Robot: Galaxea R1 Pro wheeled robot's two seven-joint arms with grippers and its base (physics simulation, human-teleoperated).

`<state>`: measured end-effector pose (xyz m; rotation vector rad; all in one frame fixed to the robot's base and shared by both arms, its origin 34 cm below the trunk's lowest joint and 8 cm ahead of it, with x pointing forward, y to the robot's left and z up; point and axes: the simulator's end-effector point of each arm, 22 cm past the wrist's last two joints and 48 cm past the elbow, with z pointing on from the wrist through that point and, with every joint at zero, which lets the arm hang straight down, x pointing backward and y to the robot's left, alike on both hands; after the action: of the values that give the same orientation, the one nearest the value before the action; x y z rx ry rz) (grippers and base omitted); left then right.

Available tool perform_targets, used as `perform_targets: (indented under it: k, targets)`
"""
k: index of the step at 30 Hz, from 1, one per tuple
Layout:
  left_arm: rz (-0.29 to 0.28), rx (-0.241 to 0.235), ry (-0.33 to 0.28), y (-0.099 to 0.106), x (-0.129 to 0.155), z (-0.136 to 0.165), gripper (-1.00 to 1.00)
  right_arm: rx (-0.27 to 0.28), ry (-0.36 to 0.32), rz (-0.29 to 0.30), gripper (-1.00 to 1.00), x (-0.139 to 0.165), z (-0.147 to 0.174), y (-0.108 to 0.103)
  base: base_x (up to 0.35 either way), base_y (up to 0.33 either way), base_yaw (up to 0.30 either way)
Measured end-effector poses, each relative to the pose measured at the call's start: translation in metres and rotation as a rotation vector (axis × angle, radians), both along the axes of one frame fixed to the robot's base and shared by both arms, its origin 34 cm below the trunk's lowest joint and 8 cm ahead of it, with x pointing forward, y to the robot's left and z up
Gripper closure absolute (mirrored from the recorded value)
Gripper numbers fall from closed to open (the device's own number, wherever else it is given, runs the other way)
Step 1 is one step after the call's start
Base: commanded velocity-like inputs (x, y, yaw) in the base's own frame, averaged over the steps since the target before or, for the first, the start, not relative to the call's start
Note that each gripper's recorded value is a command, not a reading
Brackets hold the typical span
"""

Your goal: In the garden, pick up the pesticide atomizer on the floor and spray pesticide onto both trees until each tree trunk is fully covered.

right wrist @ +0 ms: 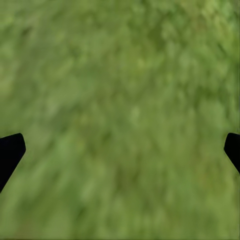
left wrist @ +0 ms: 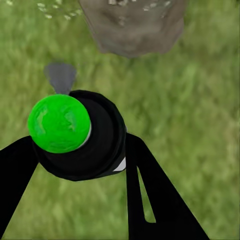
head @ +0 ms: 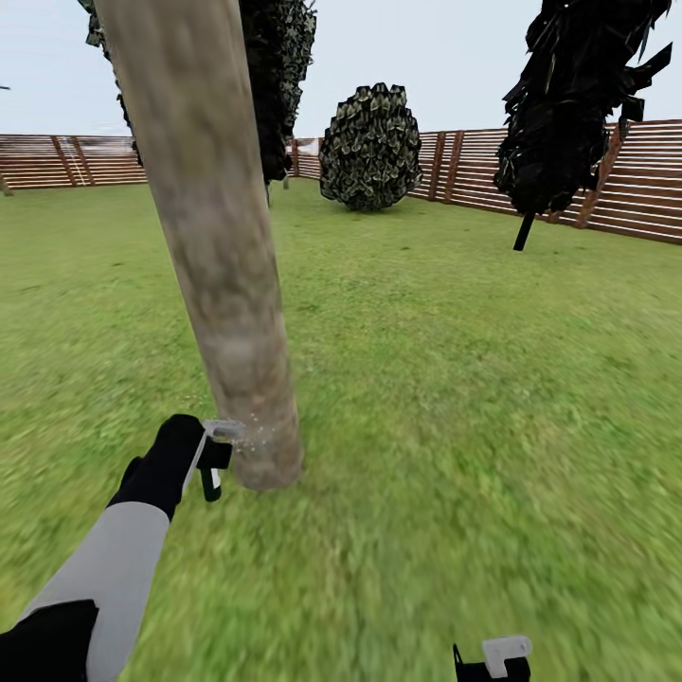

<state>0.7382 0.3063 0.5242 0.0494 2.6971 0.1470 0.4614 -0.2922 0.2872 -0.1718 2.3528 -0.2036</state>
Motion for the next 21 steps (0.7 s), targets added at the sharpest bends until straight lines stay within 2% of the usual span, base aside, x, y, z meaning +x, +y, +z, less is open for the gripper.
perform_targets:
  k: [5,15,21]
  targets:
    - [-0.005,-0.007,-0.018,-0.006,0.005,0.007,1.0,0.0,0.0,0.0,-1.0,0.0,0.0,0.0,0.155,-0.203,0.045]
    - [-0.004,-0.004,-0.047,-0.006,0.011,0.018,1.0,0.0,0.0,0.002,-1.0,0.0,0.0,0.0,-0.07,-0.274,0.26]
    - [-0.005,-0.007,-0.053,-0.008,0.012,0.019,1.0,0.001,0.0,0.002,-1.0,0.0,0.0,0.001,0.138,-0.177,0.039]
